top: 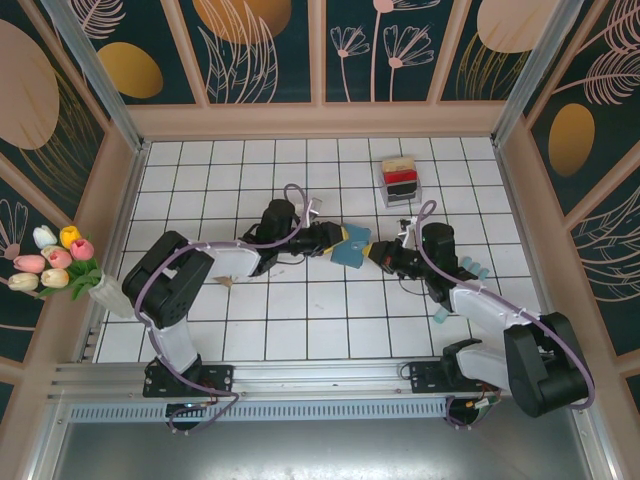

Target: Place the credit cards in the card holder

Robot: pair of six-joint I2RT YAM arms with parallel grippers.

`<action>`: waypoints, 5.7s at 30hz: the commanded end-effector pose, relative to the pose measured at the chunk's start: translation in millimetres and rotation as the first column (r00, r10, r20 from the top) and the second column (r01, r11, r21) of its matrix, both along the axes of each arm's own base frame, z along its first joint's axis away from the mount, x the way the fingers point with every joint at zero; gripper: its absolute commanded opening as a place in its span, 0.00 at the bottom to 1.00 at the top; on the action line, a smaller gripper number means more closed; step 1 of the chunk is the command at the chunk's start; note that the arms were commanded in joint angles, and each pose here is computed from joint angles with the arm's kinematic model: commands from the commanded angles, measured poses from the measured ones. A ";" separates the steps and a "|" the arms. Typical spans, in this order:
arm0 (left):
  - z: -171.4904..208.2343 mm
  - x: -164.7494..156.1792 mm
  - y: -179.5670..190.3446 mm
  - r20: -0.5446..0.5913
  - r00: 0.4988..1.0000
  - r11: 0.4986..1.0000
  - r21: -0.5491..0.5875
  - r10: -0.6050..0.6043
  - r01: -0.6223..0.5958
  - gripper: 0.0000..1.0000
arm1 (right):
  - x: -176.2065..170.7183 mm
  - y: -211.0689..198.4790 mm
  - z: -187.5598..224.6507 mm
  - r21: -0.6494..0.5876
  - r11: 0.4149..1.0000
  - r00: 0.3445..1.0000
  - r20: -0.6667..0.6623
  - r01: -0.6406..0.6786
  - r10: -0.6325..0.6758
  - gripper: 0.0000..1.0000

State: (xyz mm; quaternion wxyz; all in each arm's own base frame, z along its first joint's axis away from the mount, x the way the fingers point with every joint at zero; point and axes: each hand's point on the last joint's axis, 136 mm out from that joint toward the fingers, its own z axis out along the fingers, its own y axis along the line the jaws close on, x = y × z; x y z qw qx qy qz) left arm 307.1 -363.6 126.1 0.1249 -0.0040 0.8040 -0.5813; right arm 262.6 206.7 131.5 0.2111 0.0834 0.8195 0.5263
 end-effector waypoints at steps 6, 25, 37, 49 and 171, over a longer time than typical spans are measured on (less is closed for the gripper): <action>29.2 -1.8 2.1 0.101 0.995 0.998 -0.058 0.007 -0.001 0.00 | 24.2 -20.3 -22.1 -0.185 0.976 0.990 -0.054 0.117 -0.129 0.15; -54.2 2.8 16.1 -0.057 0.988 0.971 0.199 0.146 -0.132 0.00 | 30.1 40.5 -55.2 -0.547 0.837 1.000 -0.014 -0.003 -0.006 0.46; -55.4 0.2 12.5 -0.082 0.987 0.980 0.157 0.139 -0.125 0.00 | 19.0 51.7 -107.7 -0.601 0.787 0.988 -0.133 -0.140 0.074 0.49; -47.4 1.4 18.5 -0.044 0.986 0.974 0.170 0.158 -0.148 0.00 | 3.3 -5.1 -162.6 -0.874 0.458 0.974 -0.216 -0.161 -0.071 0.22; -77.7 -5.8 72.5 0.107 0.980 0.781 0.593 0.165 -0.196 0.00 | 45.7 -5.2 18.0 -0.513 0.844 0.988 0.058 0.154 -0.145 0.55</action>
